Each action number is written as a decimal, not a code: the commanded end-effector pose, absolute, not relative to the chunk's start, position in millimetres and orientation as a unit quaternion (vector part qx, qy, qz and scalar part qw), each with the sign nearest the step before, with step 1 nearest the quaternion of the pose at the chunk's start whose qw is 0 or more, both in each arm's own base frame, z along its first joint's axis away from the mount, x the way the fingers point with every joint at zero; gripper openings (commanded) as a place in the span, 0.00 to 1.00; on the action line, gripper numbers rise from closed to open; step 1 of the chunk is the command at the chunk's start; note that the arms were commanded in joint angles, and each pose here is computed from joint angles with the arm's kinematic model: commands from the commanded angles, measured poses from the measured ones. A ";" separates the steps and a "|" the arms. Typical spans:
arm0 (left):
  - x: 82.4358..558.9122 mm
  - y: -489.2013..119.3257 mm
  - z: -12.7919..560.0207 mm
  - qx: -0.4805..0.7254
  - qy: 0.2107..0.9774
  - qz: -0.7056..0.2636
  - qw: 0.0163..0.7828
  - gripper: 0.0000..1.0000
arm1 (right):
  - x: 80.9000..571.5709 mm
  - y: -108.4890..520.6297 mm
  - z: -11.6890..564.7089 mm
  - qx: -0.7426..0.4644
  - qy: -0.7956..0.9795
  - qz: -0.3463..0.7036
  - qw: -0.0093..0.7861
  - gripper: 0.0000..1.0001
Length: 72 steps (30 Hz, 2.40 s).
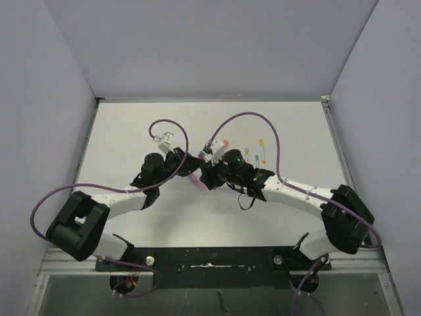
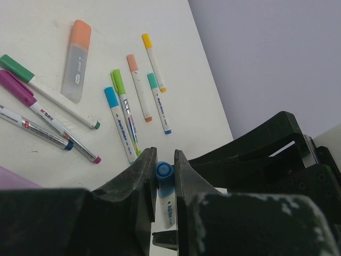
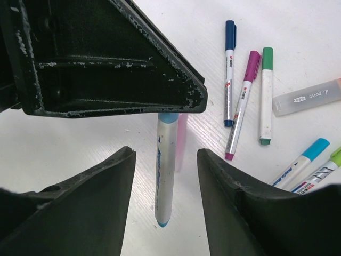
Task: Open the pen caps
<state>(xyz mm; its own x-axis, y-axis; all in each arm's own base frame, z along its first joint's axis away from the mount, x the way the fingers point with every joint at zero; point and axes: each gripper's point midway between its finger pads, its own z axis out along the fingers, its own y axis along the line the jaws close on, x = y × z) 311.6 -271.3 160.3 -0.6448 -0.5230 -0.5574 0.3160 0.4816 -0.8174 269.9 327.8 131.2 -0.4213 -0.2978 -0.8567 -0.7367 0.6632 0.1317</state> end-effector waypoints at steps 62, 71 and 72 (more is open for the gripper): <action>415.7 -108.7 26.2 -0.197 0.892 -0.214 0.347 0.20 | 404.9 27.6 99.5 0.043 0.917 0.004 0.397 0.00; 430.4 -92.7 24.5 -0.178 0.910 -0.158 0.341 0.21 | 409.8 19.9 80.6 0.058 0.922 0.013 0.382 0.00; 432.0 -91.9 25.2 -0.174 0.912 -0.153 0.340 0.22 | 410.1 20.3 79.7 0.059 0.923 0.013 0.381 0.00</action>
<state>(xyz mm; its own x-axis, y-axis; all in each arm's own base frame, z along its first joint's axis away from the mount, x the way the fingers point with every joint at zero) 417.1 -104.8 20.2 -0.7060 -0.4714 -0.5286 -0.2200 0.8554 -0.4690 392.2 15.6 65.1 -0.7504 0.1042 -0.6527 0.1081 0.9935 0.0343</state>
